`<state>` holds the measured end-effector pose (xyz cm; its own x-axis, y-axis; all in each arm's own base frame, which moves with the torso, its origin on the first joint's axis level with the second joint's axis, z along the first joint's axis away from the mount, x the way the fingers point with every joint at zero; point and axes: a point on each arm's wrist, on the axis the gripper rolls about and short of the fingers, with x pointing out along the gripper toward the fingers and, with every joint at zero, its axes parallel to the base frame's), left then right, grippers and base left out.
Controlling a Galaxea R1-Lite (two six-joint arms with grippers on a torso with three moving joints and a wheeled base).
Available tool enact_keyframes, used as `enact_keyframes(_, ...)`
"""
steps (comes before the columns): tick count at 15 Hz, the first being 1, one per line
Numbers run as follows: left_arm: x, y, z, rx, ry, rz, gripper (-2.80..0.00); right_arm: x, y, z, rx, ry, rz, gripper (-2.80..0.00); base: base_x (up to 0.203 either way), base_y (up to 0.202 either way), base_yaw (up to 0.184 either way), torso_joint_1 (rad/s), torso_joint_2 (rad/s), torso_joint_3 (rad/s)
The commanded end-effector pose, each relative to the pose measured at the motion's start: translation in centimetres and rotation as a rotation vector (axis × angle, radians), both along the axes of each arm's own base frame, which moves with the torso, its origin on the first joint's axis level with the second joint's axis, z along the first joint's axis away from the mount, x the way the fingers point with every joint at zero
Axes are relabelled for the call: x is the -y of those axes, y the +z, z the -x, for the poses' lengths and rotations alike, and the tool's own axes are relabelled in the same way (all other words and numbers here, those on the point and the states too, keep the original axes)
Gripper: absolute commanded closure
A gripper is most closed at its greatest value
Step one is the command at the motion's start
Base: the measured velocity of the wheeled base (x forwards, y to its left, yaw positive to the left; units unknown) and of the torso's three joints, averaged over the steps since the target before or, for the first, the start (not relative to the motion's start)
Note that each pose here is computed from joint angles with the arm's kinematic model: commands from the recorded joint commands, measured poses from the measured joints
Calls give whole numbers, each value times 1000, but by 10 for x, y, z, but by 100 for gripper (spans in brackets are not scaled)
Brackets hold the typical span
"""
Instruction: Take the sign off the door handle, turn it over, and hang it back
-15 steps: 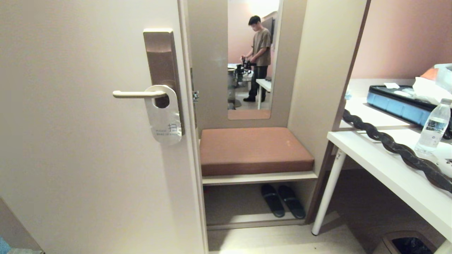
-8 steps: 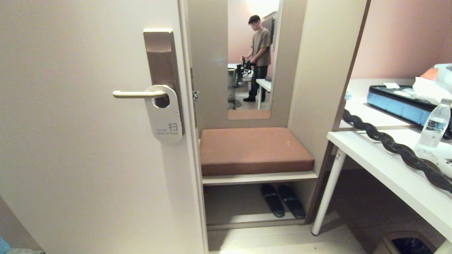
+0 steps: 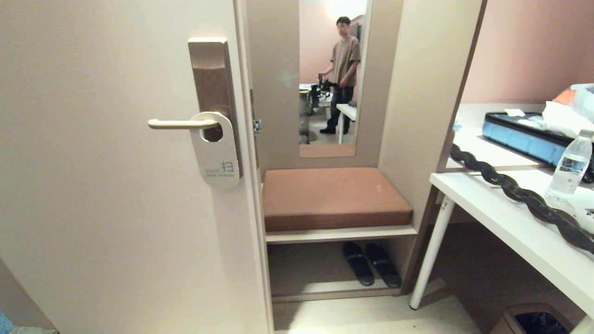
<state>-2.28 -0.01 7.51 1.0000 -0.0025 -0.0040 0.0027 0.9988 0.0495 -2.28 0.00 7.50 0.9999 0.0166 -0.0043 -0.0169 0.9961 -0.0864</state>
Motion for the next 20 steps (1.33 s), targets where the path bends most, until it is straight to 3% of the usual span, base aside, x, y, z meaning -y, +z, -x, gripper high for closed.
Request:
enact_keyframes(1,0,0,0,0,-8,-10,0,0,0,0,0,0,1,0,0,0,0,0,0,0)
enact_keyframes(13,0,0,0,2,4,46,0,0,0,0,0,0,1,0,0,0,0,0,0,0)
enact_keyframes(20,0,0,0,2,4,46,0,0,0,0,0,0,1,0,0,0,0,0,0,0)
